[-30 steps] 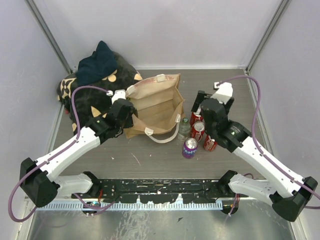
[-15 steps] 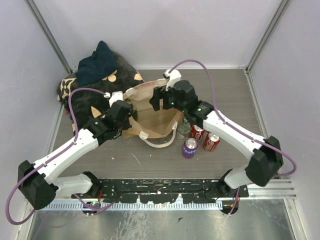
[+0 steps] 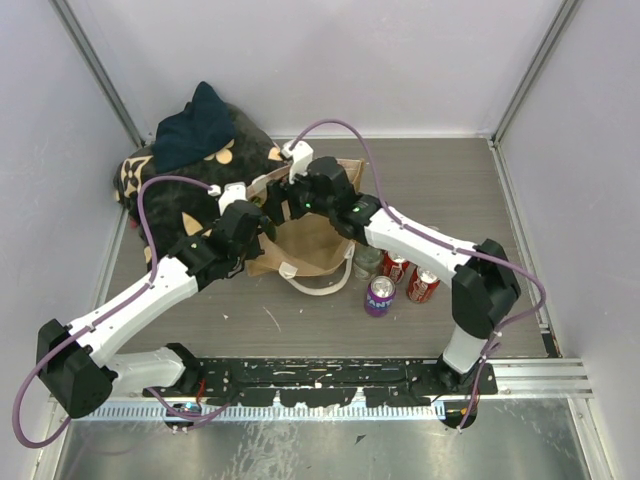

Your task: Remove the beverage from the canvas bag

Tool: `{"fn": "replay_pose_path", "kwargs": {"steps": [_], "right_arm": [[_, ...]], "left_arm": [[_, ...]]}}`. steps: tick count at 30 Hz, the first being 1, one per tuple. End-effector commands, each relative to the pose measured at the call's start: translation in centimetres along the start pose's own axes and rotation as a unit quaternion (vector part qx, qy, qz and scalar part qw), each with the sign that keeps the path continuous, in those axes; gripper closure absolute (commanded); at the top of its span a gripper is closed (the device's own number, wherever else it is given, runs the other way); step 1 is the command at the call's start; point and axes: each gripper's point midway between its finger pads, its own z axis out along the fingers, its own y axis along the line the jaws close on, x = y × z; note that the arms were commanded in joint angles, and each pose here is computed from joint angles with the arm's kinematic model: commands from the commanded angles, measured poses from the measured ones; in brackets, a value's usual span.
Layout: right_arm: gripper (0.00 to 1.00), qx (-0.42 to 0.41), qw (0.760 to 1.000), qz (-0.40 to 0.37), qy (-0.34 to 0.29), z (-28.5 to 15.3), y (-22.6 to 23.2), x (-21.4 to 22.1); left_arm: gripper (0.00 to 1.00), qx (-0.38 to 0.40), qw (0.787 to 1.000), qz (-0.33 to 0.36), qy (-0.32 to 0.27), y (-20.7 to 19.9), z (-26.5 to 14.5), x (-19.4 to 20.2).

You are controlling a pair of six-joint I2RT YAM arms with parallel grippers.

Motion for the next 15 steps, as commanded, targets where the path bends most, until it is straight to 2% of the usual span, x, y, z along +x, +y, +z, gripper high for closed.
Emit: {"fn": "replay_pose_path", "kwargs": {"steps": [1,7,15], "right_arm": [[0.18,-0.028,0.998,-0.043,-0.048,1.8,2.8,-3.2],[0.18,-0.027,0.998,-0.051,-0.033,4.3,3.4,-2.1],[0.18,0.009,0.998,-0.059,-0.023,6.5,1.9,-0.4]], "left_arm": [[0.87,-0.020,1.000,-0.003,-0.002,0.7,0.2,0.0],[0.87,-0.013,1.000,-0.011,-0.009,0.5,0.3,-0.3],[0.87,-0.005,1.000,-0.018,-0.002,0.3,0.6,-0.1]]}}
